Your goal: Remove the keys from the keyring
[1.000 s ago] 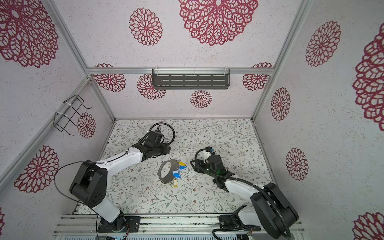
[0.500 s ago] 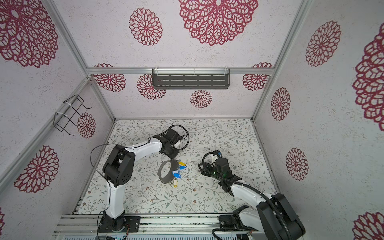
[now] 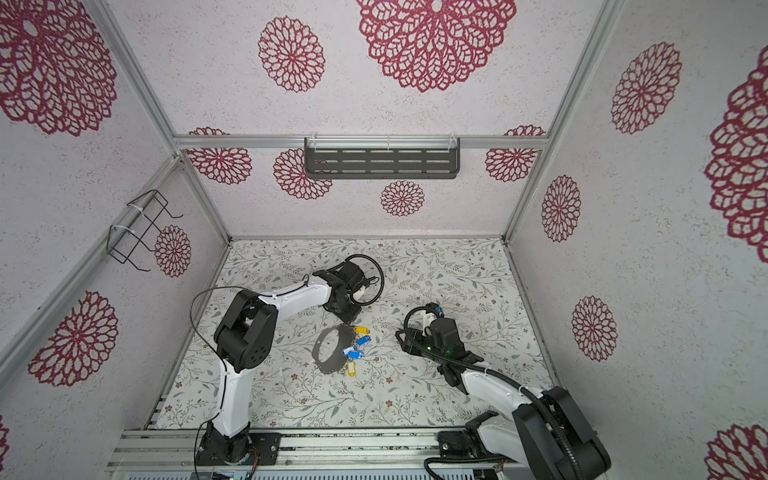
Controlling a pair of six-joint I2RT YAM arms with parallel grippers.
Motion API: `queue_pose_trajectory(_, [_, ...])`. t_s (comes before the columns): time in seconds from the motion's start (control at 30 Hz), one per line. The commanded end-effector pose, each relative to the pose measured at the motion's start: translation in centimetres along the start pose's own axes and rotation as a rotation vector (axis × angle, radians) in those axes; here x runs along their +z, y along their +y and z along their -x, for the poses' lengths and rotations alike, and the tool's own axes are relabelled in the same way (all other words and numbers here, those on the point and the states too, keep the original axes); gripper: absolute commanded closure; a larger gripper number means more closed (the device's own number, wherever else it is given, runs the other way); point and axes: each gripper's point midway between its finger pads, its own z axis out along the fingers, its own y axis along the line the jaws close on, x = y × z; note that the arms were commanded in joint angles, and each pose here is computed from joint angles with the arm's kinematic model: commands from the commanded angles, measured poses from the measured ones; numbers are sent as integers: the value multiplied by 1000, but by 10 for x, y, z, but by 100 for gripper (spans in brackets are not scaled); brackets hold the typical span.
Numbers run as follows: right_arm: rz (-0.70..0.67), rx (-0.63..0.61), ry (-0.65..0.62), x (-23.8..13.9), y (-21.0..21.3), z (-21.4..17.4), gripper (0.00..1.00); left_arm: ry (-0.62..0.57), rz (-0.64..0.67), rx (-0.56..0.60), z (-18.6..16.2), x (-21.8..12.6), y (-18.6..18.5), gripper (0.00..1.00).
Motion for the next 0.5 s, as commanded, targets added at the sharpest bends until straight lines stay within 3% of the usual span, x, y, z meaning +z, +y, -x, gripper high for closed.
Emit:
queue_pose_trajectory(0.0, [43, -22, -16, 0, 9, 6, 49, -22, -6, 14, 3, -21, -3, 50])
queue_pose_trajectory(0.13, [49, -21, -11, 1, 10, 5, 49, -56, 27, 59, -7, -33, 2, 52])
queue_pose_trajectory(0.27, [66, -19, -5, 2, 13, 5, 50, -202, 46, 157, -5, -55, 9, 57])
queue_pose_trajectory(0.47, [78, -16, 2, 2, 15, 4, 51, -364, -61, 513, -21, -66, -16, 55])
